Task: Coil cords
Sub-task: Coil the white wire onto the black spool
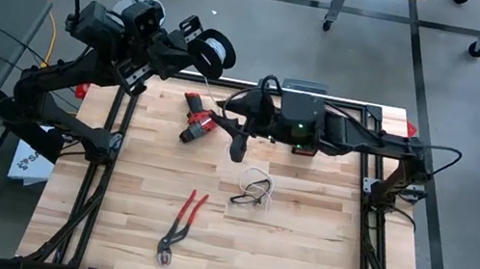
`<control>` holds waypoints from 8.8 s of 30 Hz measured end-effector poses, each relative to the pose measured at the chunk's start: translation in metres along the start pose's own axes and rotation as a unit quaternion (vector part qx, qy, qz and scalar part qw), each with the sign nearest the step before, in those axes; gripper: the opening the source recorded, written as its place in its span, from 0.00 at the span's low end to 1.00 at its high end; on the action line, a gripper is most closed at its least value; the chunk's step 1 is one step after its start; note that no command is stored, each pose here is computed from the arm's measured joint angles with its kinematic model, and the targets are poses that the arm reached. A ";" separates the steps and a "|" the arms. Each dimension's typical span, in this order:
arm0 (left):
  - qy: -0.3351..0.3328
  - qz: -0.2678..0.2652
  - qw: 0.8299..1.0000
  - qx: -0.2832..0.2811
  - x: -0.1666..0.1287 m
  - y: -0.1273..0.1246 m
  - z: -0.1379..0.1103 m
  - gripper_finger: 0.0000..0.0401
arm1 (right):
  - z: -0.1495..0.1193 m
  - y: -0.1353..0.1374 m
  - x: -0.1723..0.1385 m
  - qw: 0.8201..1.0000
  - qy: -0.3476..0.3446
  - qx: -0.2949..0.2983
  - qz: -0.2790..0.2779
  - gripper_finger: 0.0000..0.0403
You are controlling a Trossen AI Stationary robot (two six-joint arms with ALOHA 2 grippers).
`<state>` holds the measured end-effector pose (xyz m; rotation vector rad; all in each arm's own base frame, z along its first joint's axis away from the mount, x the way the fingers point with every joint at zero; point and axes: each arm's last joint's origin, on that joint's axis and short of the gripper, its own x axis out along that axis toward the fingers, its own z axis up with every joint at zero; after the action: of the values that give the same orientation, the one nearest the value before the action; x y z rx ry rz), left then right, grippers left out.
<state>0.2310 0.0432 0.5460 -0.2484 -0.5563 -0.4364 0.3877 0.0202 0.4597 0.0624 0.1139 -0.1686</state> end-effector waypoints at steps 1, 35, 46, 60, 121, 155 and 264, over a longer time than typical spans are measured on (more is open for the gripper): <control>0.001 0.000 1.000 -0.001 0.000 0.000 0.000 0.00 | 0.000 0.000 0.000 1.000 0.000 0.000 0.001 0.35; 0.140 0.174 0.936 -0.272 -0.032 0.005 -0.013 0.00 | 0.022 0.049 -0.078 0.983 0.025 -0.018 0.180 0.00; 0.168 0.191 0.905 -0.341 -0.039 0.004 -0.017 0.00 | 0.024 0.052 -0.091 0.977 0.036 -0.021 0.210 0.00; 0.306 0.133 0.799 -0.500 -0.029 -0.007 -0.055 0.00 | 0.035 0.027 -0.099 0.984 0.017 -0.041 0.173 0.00; 0.066 -0.059 0.991 -0.097 0.031 0.047 -0.012 0.00 | 0.027 0.014 -0.047 0.988 -0.019 0.063 0.137 0.24; 0.021 -0.057 0.997 -0.040 0.028 0.029 0.003 0.00 | 0.027 0.005 -0.037 0.999 -0.049 0.023 0.001 0.24; 0.276 -0.073 0.857 -0.428 0.042 0.028 -0.063 0.00 | 0.043 -0.002 -0.056 0.990 -0.069 0.009 0.121 0.00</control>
<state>0.3048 0.0325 0.5143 -0.9082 0.2268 -0.8568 0.3373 0.0244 0.5090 0.0810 -0.0344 0.0695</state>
